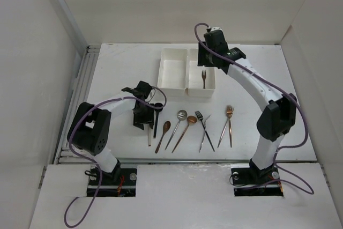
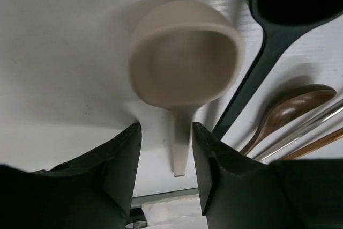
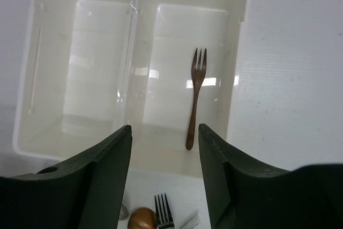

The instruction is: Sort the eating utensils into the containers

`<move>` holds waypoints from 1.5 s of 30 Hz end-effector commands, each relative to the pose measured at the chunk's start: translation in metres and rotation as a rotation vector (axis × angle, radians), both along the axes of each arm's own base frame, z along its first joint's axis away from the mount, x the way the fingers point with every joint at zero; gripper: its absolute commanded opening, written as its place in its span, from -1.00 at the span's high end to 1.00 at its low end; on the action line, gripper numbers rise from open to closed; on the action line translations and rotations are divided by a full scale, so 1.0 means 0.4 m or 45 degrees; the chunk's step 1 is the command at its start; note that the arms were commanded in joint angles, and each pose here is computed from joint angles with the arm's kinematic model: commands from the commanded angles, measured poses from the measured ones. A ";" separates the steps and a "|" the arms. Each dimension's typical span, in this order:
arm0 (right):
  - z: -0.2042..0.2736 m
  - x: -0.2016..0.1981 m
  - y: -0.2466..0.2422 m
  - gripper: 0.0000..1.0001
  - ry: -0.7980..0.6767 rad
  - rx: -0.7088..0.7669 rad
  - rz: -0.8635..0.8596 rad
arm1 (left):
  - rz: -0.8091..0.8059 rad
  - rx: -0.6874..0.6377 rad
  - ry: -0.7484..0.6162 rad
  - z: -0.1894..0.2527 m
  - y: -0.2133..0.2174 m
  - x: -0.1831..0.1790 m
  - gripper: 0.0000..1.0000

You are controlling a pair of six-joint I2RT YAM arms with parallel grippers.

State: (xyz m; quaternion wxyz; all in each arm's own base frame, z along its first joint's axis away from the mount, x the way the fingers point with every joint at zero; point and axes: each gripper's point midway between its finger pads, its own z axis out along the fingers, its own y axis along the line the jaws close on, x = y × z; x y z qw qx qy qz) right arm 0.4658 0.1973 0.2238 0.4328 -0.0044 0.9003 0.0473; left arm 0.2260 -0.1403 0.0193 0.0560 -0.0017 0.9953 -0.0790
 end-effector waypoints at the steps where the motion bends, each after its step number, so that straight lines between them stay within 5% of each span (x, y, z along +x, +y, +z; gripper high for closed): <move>1: 0.081 -0.046 -0.011 -0.16 -0.103 0.010 0.001 | -0.016 -0.013 0.131 -0.046 -0.009 -0.055 0.23; 8: 0.092 -0.170 -0.092 -0.11 -0.093 -0.042 -0.039 | 0.108 0.017 0.219 -0.095 0.039 -0.055 1.00; 11: 0.043 -0.236 -0.116 -0.11 0.004 -0.064 -0.022 | 0.154 0.053 0.178 -0.072 0.068 -0.027 1.00; 18: -0.154 -0.429 -0.229 -0.21 0.326 0.143 -0.131 | 0.100 0.217 -0.365 0.261 0.151 0.212 1.00; 22: -0.244 -0.501 -0.267 -0.21 0.443 0.209 -0.196 | 0.040 0.020 -0.922 0.548 0.011 0.475 1.00; 24: -0.281 -0.523 -0.279 -0.15 0.493 0.200 -0.224 | 0.000 -0.103 -0.972 0.591 -0.064 0.543 1.00; 30: -0.385 -0.591 -0.279 -0.04 0.633 0.204 -0.234 | -0.027 -0.299 -0.794 0.462 -0.260 0.723 1.00; 37: -0.440 -0.635 -0.297 0.03 0.713 0.188 -0.316 | -0.112 -0.293 -0.690 0.290 -0.351 0.691 1.00; 39: -0.458 -0.637 -0.303 0.03 0.729 0.169 -0.327 | -0.126 -0.253 -0.680 0.263 -0.339 0.691 0.72; 42: -0.499 -0.644 -0.315 0.07 0.788 0.118 -0.353 | -0.135 -0.224 -0.689 0.268 -0.335 0.677 -0.03; 45: -0.502 -0.623 -0.319 0.23 0.780 0.094 -0.370 | -0.129 -0.227 -0.724 0.323 -0.324 0.664 -0.17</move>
